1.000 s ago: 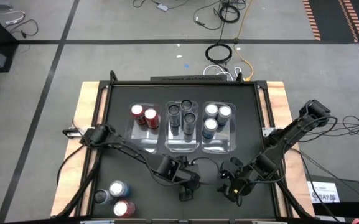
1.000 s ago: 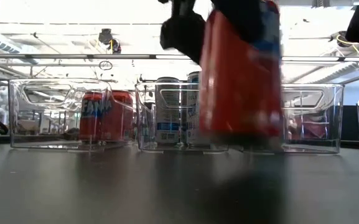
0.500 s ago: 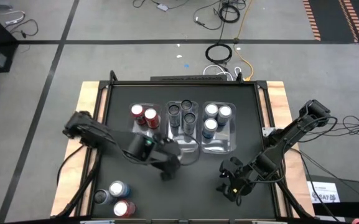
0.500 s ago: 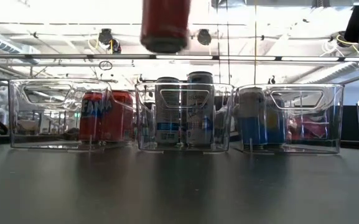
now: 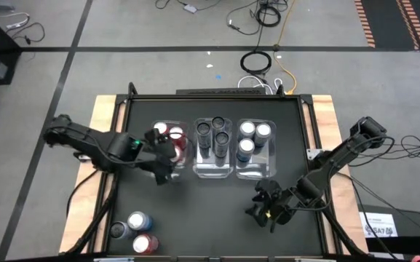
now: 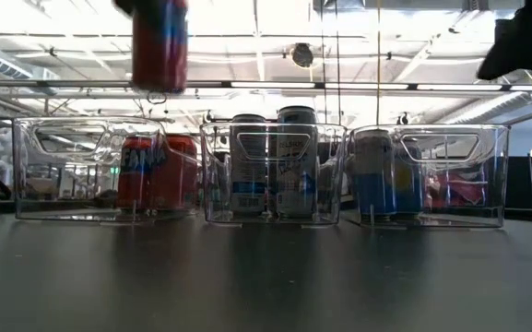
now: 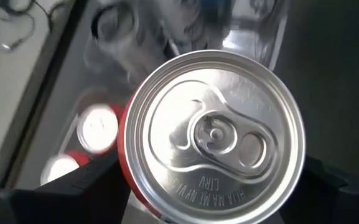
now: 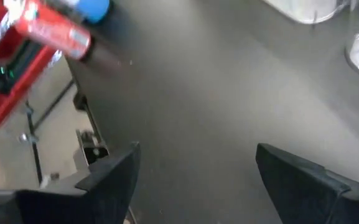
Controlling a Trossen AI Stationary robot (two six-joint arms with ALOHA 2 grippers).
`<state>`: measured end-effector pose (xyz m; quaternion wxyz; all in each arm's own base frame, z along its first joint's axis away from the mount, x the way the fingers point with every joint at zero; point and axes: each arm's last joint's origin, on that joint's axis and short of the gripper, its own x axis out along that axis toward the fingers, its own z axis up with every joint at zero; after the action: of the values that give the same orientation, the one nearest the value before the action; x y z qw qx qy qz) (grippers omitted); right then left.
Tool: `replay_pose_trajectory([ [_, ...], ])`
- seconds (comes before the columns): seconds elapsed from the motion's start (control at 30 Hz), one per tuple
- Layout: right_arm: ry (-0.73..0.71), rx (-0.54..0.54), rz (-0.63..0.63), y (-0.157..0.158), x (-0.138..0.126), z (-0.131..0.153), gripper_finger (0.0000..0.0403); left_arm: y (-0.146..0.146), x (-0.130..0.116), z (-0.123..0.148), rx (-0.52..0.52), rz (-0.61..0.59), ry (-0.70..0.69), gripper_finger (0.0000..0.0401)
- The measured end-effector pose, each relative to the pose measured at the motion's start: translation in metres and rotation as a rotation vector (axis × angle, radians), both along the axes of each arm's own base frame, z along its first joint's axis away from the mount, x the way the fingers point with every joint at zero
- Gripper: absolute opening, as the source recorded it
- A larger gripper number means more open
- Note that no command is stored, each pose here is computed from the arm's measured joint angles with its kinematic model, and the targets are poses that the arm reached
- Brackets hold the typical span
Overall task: Sort soda cans
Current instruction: Put the red soda can into the middle left transparent bin
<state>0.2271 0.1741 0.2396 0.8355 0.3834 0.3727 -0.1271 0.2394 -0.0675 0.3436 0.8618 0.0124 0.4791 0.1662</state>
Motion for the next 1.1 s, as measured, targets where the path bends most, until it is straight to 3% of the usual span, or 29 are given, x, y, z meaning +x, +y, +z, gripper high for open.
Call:
replay_pose_trajectory([
  [0.27,-0.068,0.055,-0.164,-0.011,0.011,0.003,0.0311,0.038,-0.057,-0.052,-0.094,0.013,-0.096,0.0322],
  [0.5,-0.124,0.070,-0.244,-0.021,0.022,0.007,0.0311,0.066,-0.092,-0.089,-0.127,0.146,-0.136,0.0322],
  [0.8,-0.139,0.043,-0.291,-0.034,0.029,0.007,0.0311,0.092,-0.092,-0.116,-0.223,0.468,-0.198,0.0322],
  [1.1,-0.137,0.006,-0.266,-0.037,0.031,0.007,0.0311,0.097,-0.088,-0.135,-0.211,0.583,-0.189,0.0322],
])
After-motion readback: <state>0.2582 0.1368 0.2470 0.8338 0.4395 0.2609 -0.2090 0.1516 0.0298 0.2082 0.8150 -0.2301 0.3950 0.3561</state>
